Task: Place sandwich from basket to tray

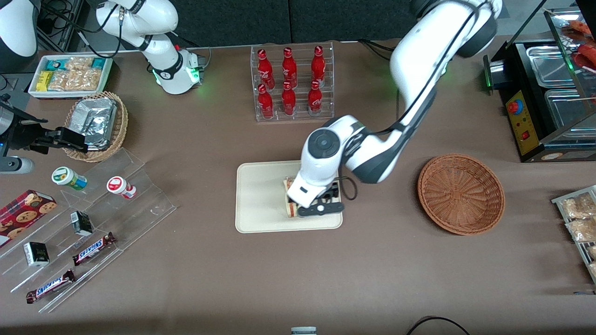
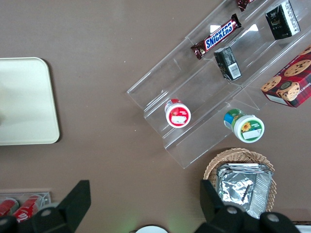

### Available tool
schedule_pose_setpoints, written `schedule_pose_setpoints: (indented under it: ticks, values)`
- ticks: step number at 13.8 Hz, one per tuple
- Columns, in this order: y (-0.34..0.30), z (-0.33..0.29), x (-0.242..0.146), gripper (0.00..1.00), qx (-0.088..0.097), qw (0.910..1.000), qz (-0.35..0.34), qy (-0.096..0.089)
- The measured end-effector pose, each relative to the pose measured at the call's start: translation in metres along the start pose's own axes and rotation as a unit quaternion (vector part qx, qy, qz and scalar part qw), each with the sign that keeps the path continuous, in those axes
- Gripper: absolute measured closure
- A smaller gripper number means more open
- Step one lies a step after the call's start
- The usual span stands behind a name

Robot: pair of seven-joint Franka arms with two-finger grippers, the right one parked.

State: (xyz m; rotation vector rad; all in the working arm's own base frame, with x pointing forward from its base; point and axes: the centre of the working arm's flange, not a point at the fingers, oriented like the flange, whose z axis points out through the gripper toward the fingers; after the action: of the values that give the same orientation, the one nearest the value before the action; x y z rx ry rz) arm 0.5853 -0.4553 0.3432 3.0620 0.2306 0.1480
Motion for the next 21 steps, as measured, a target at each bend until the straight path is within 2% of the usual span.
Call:
schedule_pose_setpoints:
  ticks: [2,5,8,11,13,16,21]
  values:
    - [-0.034,-0.035,0.005,0.01,0.002,1.0000,0.000,0.002]
    - [-0.115,-0.066,0.023,0.01,-0.004,0.9994,0.027,-0.021]
    - [-0.203,-0.077,0.036,0.01,-0.002,0.9978,0.053,-0.040]
    - [-0.281,-0.086,0.036,0.00,-0.011,0.9945,0.089,-0.055]
    - [-0.321,-0.093,0.030,0.00,-0.008,0.9931,0.100,-0.060]
    - [-0.367,-0.124,0.020,0.00,-0.003,0.9924,0.096,-0.078]
    - [-0.405,-0.222,0.011,0.00,0.010,0.9948,0.069,-0.073]
